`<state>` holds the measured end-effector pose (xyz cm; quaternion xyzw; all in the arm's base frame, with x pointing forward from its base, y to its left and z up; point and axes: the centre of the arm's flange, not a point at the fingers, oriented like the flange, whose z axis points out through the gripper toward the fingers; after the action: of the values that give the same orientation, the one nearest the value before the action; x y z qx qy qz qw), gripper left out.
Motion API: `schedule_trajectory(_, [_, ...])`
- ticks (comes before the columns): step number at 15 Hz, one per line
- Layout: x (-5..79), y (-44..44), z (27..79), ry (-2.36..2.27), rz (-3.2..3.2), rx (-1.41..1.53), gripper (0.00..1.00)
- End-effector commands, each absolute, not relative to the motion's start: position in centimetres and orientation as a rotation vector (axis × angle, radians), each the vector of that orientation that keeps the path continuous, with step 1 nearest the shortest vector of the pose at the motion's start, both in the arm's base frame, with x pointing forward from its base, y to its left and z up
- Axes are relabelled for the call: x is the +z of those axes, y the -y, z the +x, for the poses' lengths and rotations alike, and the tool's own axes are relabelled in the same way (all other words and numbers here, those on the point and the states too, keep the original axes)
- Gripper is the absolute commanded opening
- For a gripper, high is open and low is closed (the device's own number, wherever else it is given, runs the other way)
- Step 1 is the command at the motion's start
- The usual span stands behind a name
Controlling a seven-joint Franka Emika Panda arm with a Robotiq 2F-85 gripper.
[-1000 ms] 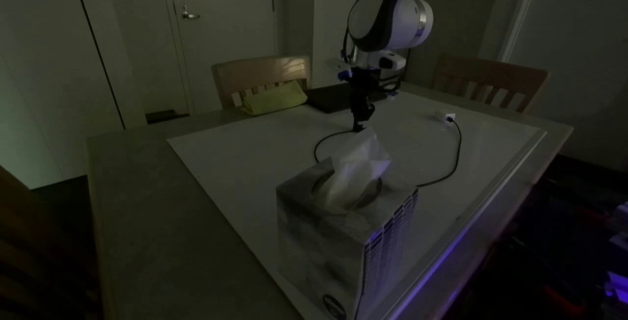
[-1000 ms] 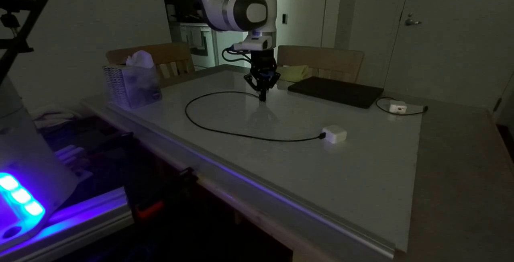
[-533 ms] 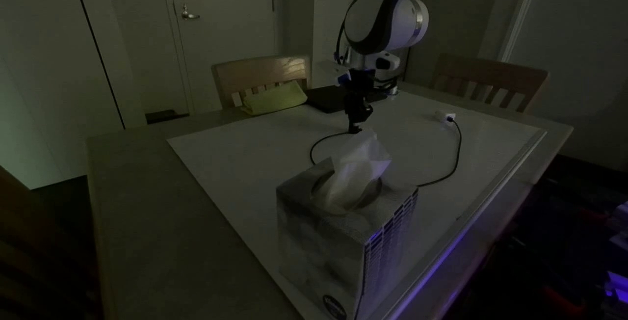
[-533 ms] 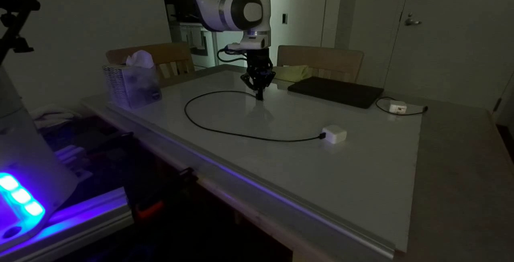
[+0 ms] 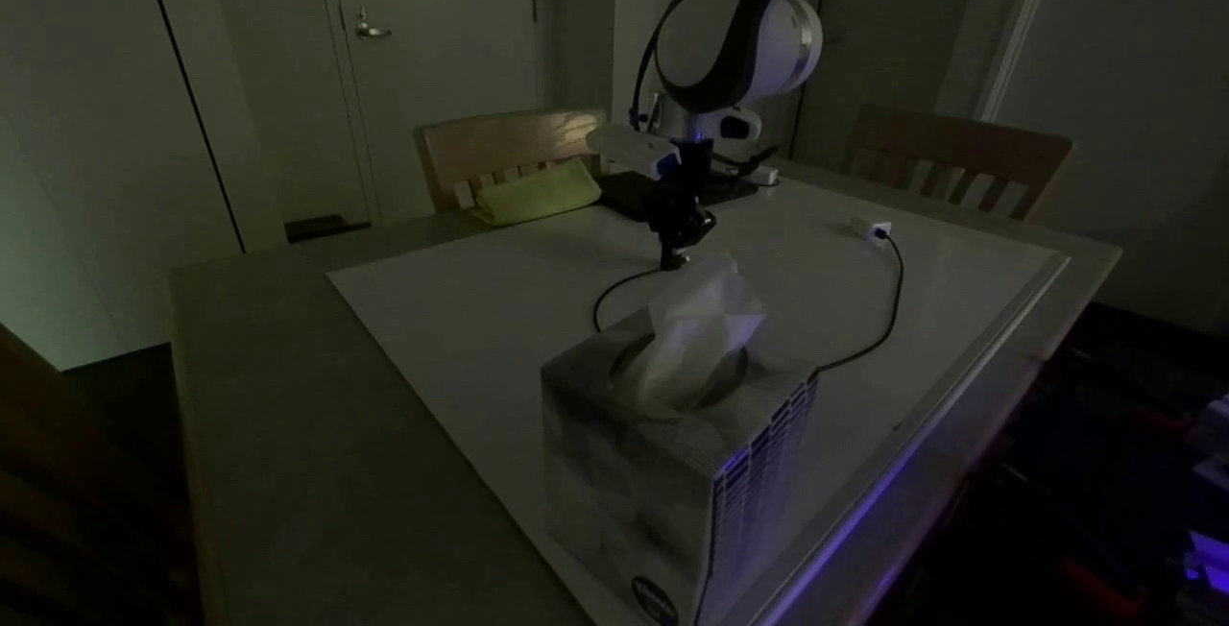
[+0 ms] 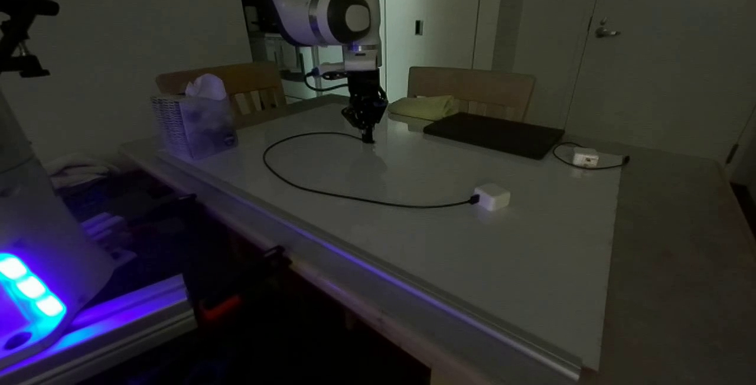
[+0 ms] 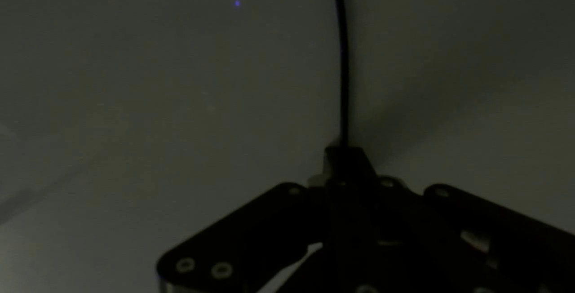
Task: Unwind the charger on the table
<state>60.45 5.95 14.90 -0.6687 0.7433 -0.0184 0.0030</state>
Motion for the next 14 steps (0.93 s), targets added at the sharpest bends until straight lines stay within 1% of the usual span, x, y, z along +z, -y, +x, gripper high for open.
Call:
schedule_trajectory(1, [14.6,-6.0,60.4,-2.243,-2.138,-0.077,0.01])
schedule_trajectory(4, [15.7,-7.9,62.9,-2.027,-2.335,-0.134,0.01])
schedule_trajectory(7, [17.1,-12.3,66.1,-1.827,-2.488,-0.149,0.01])
schedule_trajectory(9, [17.7,-15.9,67.1,-1.678,-2.562,-0.15,0.01])
schedule_trajectory(10, [18.2,-17.4,67.4,-1.602,-2.6,-0.152,0.01])
schedule_trajectory(11, [18.4,-15.4,65.2,-1.721,-2.517,-0.159,0.06])
schedule_trajectory(14, [18.6,-18.0,65.8,-1.635,-2.56,-0.161,0.06])
